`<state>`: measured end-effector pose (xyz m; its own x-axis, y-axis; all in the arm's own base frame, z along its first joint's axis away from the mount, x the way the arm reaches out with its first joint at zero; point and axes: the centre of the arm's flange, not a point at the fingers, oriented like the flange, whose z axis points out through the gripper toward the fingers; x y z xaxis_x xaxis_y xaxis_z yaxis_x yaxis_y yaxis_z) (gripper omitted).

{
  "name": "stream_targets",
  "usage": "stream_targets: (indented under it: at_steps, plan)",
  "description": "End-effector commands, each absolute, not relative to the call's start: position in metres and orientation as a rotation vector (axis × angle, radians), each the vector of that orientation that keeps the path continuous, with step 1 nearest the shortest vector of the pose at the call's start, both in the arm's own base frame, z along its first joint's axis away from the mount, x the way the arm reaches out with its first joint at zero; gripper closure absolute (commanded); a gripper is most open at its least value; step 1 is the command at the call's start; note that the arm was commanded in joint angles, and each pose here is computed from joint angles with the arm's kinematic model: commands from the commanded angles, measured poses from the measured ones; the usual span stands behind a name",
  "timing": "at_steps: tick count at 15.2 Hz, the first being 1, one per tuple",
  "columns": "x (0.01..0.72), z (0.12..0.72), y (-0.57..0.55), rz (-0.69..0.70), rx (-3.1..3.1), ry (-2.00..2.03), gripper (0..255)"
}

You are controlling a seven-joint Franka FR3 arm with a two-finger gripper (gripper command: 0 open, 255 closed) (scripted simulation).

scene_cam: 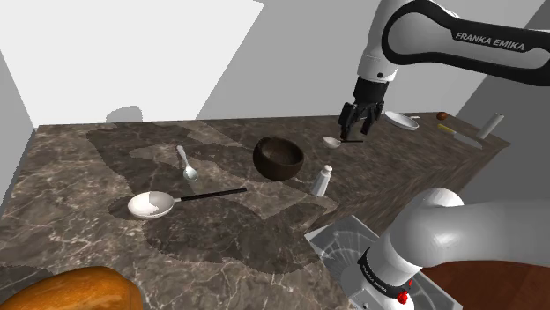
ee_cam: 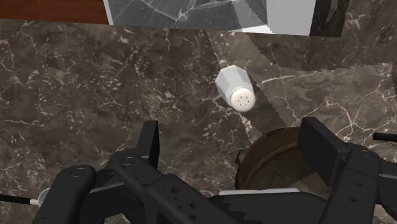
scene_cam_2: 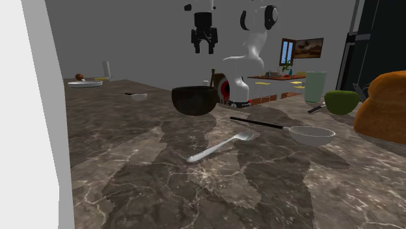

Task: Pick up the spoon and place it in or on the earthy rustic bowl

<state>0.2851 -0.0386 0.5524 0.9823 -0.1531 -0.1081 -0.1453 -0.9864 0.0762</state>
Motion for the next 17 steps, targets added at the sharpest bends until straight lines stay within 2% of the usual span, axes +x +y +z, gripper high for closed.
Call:
stream_targets:
  at_steps: [1,17]
  plan:
    - [0.285,0.552,-0.039,-0.175,3.06,-0.231,0]
    - [0.426,0.471,0.08,-0.19,3.151,-0.261,0]
